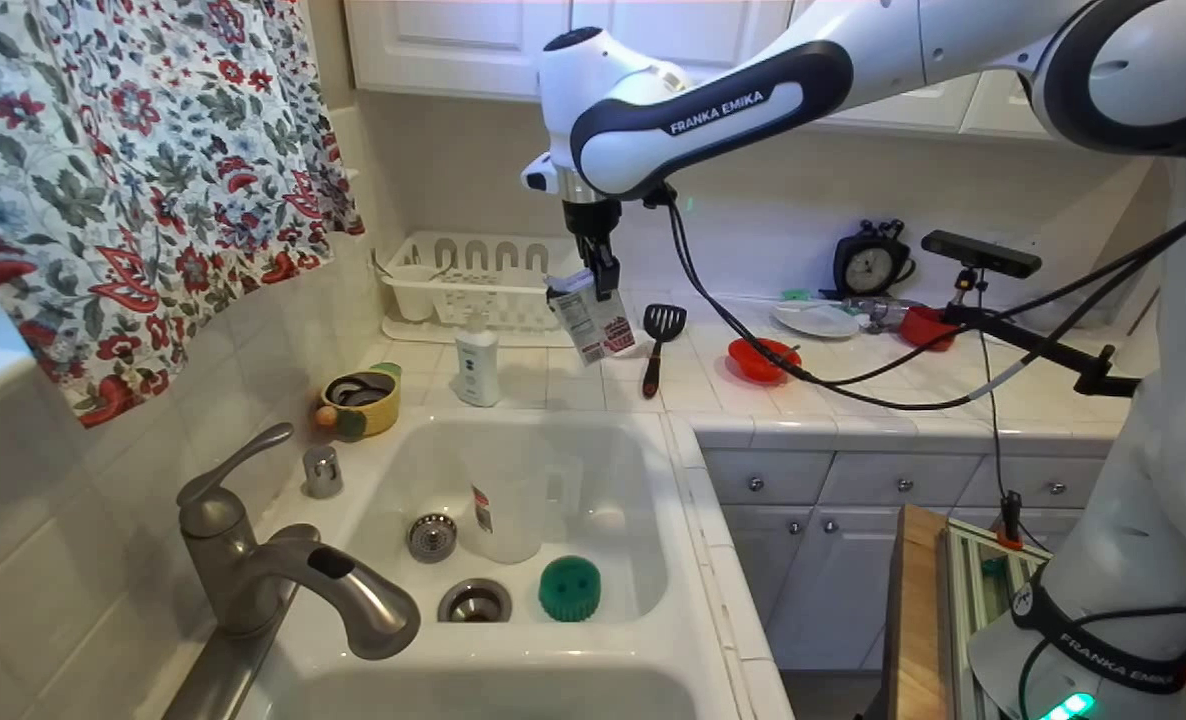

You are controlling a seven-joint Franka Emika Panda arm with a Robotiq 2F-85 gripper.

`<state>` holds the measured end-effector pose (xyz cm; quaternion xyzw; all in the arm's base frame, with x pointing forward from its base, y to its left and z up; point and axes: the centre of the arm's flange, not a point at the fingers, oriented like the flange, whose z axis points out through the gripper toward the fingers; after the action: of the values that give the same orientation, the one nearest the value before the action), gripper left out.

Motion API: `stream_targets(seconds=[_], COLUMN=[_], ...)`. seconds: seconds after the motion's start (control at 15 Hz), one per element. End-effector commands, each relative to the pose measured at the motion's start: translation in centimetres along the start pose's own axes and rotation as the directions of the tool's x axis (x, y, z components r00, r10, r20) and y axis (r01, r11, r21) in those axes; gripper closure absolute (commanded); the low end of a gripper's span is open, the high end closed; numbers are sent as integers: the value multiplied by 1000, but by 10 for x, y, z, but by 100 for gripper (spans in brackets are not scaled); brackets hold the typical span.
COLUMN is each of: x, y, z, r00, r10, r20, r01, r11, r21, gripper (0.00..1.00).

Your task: Pour some granulated sugar inside the sink on the right.

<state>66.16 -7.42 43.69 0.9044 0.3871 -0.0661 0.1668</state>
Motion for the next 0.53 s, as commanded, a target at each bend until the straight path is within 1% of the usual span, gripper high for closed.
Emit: stream_targets(seconds=[0.0,0.13,0.2,0.27,0.33,0.47], x=[-1,0,5,7,8,-1], y=[2,1,-6,-5,5,26], z=[2,2,-1,-5,-6,-4], r00=[1000,1000,999,998,987,968], r10=[12,22,42,70,160,252], r20=[-2,-3,-5,-7,-9,7], r01=[-12,-22,-42,-70,-160,-252], r11=[1000,1000,999,997,986,962], r21=[-6,-7,-15,20,53,106], gripper=[66,66,91,91,91,91])
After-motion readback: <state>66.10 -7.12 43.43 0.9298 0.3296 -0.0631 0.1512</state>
